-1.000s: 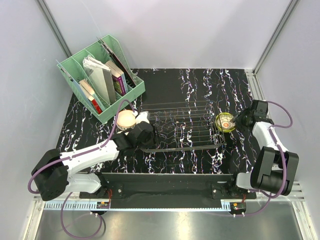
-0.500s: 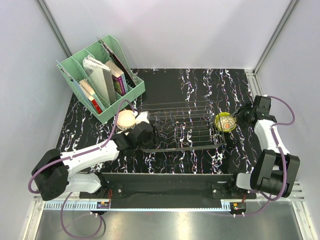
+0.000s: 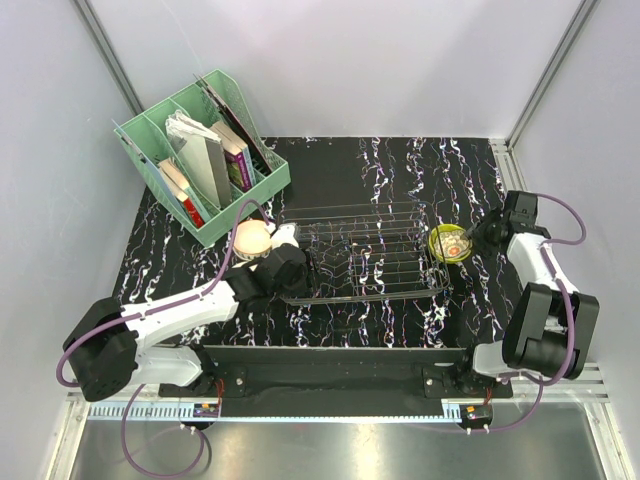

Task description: Unload the bowls from the dish rack

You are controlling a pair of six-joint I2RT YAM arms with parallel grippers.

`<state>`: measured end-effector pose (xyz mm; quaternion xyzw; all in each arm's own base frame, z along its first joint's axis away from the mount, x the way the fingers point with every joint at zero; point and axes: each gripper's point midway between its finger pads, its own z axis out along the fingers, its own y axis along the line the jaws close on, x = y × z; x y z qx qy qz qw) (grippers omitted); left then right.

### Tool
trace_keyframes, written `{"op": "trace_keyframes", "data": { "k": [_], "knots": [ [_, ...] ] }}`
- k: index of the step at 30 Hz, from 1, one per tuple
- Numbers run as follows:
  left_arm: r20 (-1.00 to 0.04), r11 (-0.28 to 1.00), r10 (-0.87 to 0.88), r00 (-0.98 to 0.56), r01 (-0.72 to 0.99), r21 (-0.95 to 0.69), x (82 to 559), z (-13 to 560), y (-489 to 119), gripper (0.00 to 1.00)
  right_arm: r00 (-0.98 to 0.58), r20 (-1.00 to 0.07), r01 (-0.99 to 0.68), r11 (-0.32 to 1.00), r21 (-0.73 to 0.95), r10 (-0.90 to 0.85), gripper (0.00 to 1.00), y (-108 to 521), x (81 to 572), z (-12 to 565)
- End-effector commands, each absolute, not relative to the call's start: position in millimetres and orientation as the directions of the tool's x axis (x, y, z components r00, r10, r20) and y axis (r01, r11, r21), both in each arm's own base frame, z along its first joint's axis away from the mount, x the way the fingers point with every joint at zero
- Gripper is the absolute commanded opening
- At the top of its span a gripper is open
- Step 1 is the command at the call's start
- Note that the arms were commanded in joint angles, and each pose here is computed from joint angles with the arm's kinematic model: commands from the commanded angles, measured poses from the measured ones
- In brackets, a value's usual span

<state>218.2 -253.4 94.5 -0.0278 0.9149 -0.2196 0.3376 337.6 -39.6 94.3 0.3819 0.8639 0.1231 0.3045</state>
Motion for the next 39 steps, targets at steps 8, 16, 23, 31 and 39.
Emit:
{"op": "trace_keyframes", "data": {
  "k": [8,16,23,31,39],
  "knots": [
    [-0.607,0.916,-0.164,-0.777,0.109,-0.387,214.1,87.1,-250.1,0.57,-0.558,-0.413,0.596,0.694,0.404,0.720,0.36,-43.1,340.3,77.6],
    [-0.608,0.917,-0.162,-0.777,0.109,-0.384,216.0,87.7,-251.5,0.57,-0.556,-0.444,0.568,0.711,0.415,0.703,0.08,-43.7,344.0,90.9],
    [-0.605,0.918,-0.159,-0.780,0.109,-0.381,215.4,85.6,-251.2,0.57,-0.551,-0.457,0.532,0.716,0.453,0.698,0.00,-37.5,345.0,109.5],
    [-0.603,0.917,-0.158,-0.781,0.109,-0.383,215.2,85.1,-252.2,0.57,-0.540,-0.438,0.528,0.694,0.489,0.719,0.00,-31.0,344.1,116.7],
    [-0.603,0.917,-0.162,-0.781,0.106,-0.384,214.4,84.7,-251.0,0.57,-0.556,-0.374,0.546,0.665,0.509,0.742,0.00,-23.0,342.5,99.8]
  ]
}}
